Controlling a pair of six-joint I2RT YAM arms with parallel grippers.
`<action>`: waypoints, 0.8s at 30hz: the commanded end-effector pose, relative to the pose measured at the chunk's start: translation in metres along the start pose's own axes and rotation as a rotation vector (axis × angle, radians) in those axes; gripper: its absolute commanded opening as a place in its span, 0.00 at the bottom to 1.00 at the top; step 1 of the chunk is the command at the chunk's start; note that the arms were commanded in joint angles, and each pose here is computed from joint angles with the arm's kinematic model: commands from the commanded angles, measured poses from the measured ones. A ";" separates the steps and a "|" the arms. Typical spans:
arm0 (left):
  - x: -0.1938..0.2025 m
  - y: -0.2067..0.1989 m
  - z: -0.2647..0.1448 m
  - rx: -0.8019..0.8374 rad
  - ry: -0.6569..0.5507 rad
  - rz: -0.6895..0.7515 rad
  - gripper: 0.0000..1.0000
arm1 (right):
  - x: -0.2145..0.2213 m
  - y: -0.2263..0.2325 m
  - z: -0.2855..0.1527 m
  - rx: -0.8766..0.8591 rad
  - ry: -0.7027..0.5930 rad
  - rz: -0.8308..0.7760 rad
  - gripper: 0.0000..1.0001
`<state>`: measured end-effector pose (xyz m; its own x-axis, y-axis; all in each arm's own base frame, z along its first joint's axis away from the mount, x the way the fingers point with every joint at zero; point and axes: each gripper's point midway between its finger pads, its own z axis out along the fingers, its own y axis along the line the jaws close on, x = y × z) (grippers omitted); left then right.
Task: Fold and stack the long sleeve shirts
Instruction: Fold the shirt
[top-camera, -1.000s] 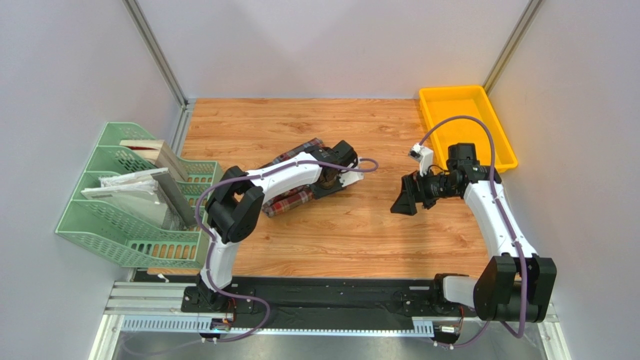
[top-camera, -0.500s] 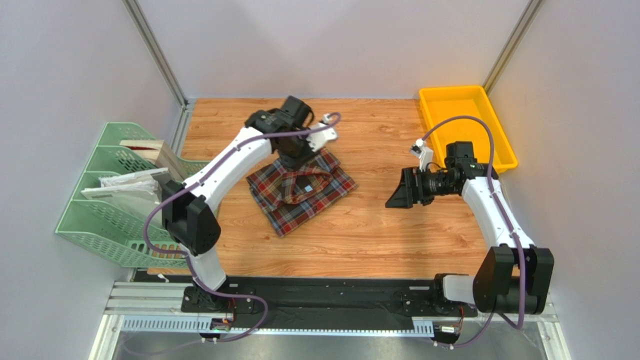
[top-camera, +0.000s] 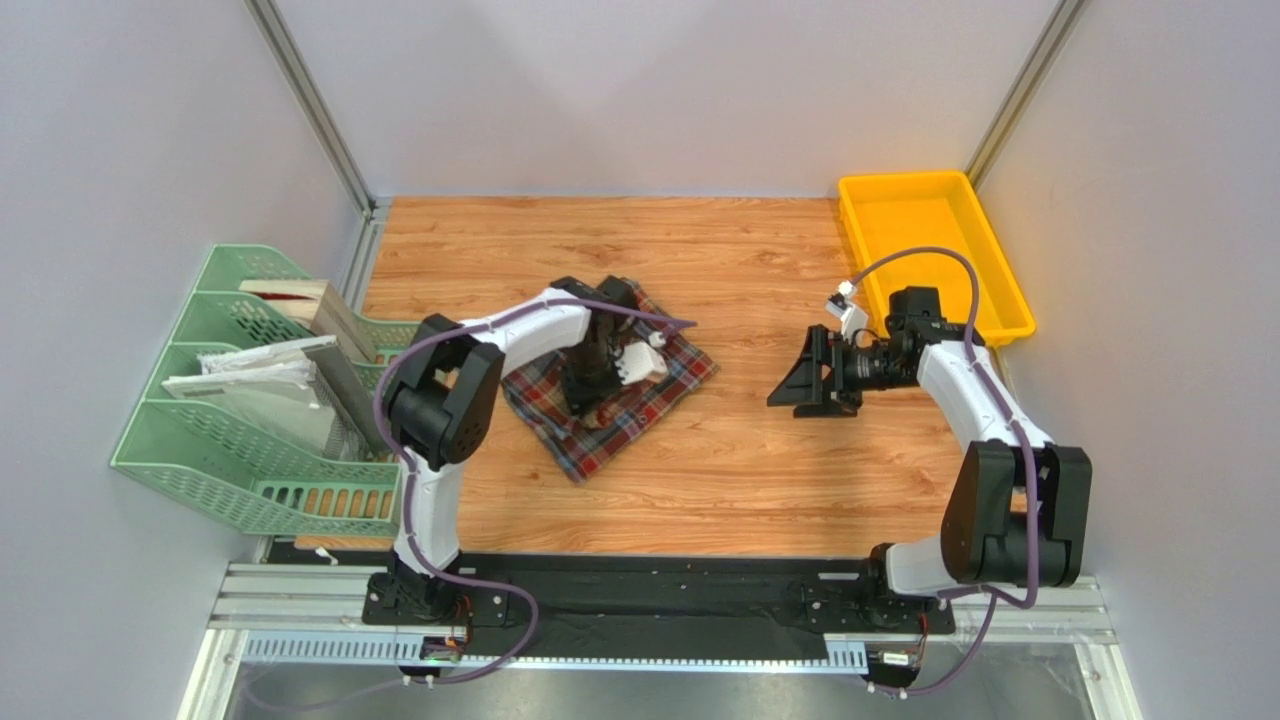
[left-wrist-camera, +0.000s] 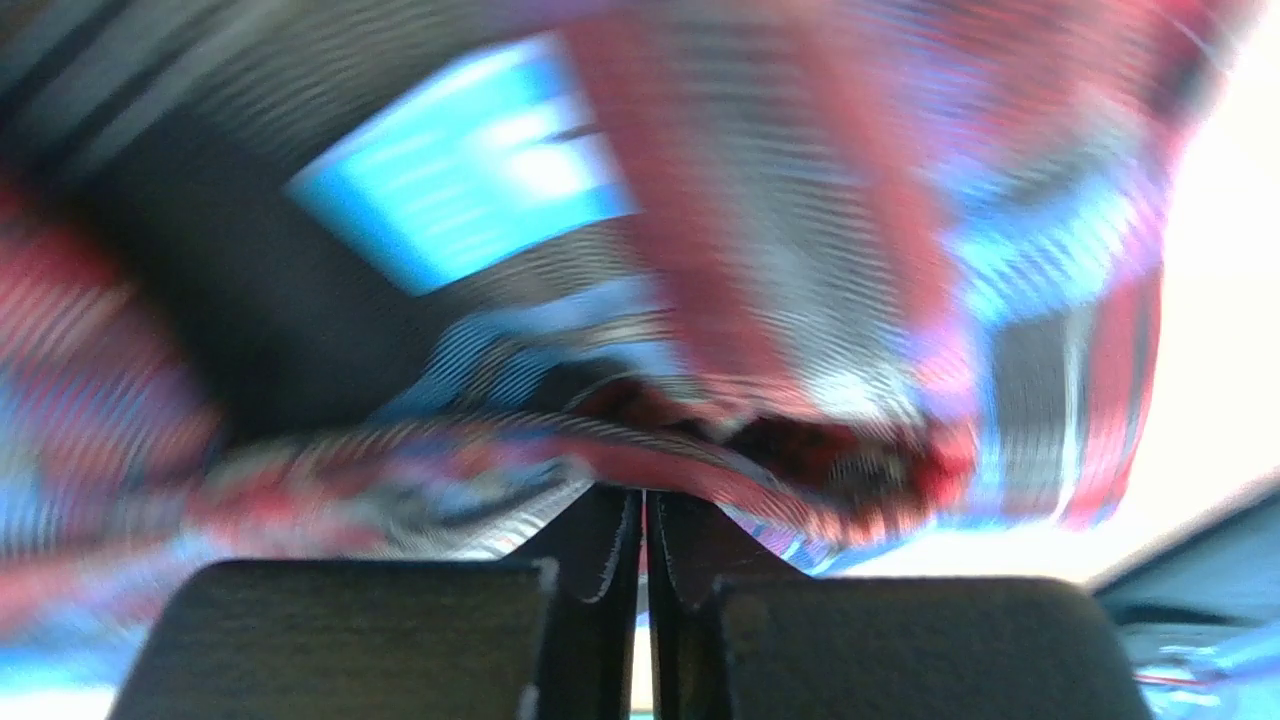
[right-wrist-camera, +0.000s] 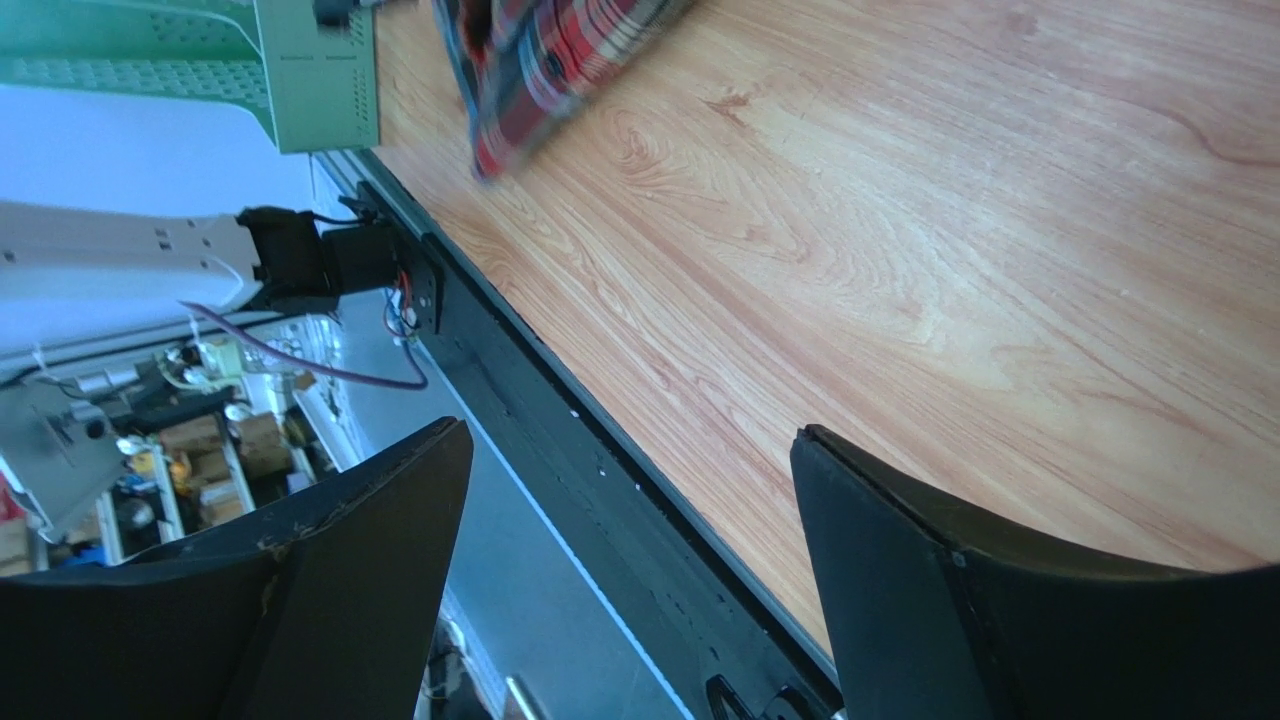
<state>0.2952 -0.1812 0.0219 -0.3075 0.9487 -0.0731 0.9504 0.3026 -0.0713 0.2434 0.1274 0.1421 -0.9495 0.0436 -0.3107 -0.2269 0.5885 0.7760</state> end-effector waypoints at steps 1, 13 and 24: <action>-0.077 -0.121 -0.006 0.240 -0.138 -0.021 0.02 | -0.012 -0.011 0.003 0.011 -0.025 0.057 0.84; -0.124 -0.103 -0.163 0.318 -0.672 -0.161 0.21 | -0.079 -0.034 0.056 0.176 0.006 -0.048 0.80; -0.010 -0.031 -0.180 0.134 -0.806 -0.456 0.27 | -0.074 -0.052 0.160 0.253 0.202 -0.149 0.55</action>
<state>0.2854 -0.1947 0.1940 -0.6639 0.4032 -0.6298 0.7202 0.5715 -0.3933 0.3405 0.2027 0.0520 -0.9614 -0.1494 -0.2310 -0.2642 0.7354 0.6240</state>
